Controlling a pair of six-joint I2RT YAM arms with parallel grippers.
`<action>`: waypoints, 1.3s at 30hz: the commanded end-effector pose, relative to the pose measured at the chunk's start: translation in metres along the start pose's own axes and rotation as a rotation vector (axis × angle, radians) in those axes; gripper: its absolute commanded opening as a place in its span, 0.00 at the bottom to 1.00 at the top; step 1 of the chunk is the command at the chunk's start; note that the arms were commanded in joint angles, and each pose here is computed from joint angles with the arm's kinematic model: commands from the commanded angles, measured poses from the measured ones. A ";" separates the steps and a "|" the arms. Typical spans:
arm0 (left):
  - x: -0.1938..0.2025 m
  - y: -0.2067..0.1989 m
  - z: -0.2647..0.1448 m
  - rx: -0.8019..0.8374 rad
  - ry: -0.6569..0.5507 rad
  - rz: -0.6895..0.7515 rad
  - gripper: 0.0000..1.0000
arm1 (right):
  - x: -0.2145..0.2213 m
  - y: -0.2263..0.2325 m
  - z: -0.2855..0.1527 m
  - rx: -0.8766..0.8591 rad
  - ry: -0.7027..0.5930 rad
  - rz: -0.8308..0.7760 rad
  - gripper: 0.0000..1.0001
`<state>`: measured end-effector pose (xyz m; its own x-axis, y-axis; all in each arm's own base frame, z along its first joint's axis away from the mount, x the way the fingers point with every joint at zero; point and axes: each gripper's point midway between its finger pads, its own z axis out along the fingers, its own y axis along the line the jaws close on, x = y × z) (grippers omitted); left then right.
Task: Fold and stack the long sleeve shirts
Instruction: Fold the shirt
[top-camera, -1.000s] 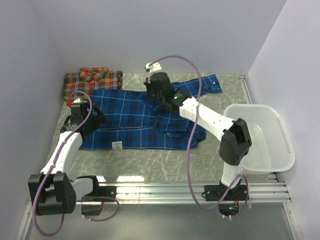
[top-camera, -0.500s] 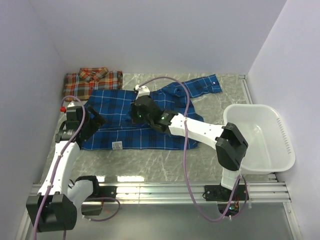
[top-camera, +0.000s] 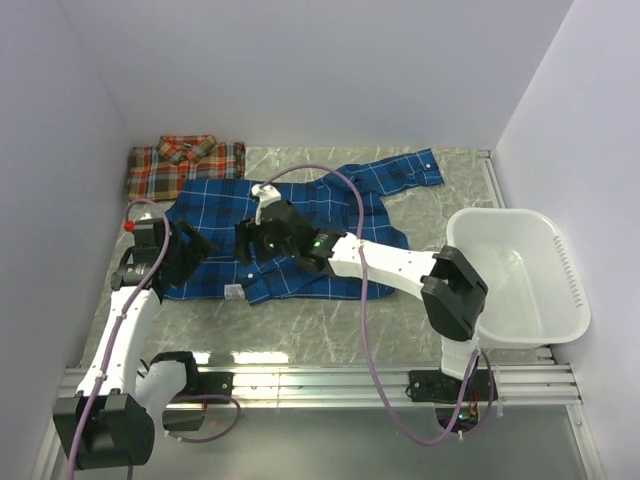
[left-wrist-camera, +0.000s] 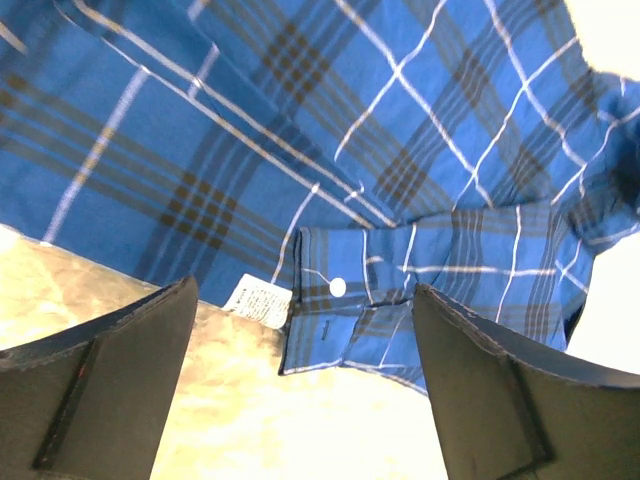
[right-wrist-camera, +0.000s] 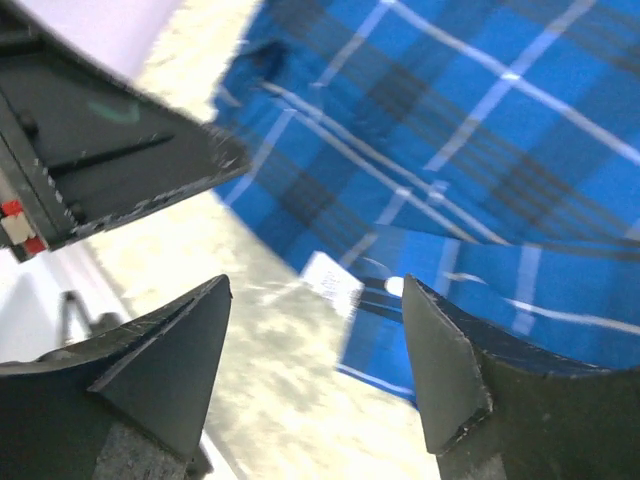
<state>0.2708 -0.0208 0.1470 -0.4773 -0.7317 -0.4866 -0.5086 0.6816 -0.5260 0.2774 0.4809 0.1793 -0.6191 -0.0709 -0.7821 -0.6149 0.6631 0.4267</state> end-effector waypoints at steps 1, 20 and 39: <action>0.016 -0.006 0.009 0.059 0.074 -0.014 0.94 | -0.040 -0.031 -0.037 0.144 -0.093 -0.063 0.77; 0.083 -0.027 0.085 -0.009 0.219 0.090 0.74 | 0.025 -0.203 -0.162 0.450 -0.160 0.249 0.90; 0.104 -0.014 0.098 -0.065 0.245 0.134 0.58 | 0.083 -0.238 -0.183 0.368 -0.089 0.563 0.87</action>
<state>0.2916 -0.1034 0.0336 -0.7062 -0.6210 -0.3401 -0.4861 0.7745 -0.4048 0.2819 0.1771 0.0849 -0.7564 0.3738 -0.5367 0.0198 0.8333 0.5524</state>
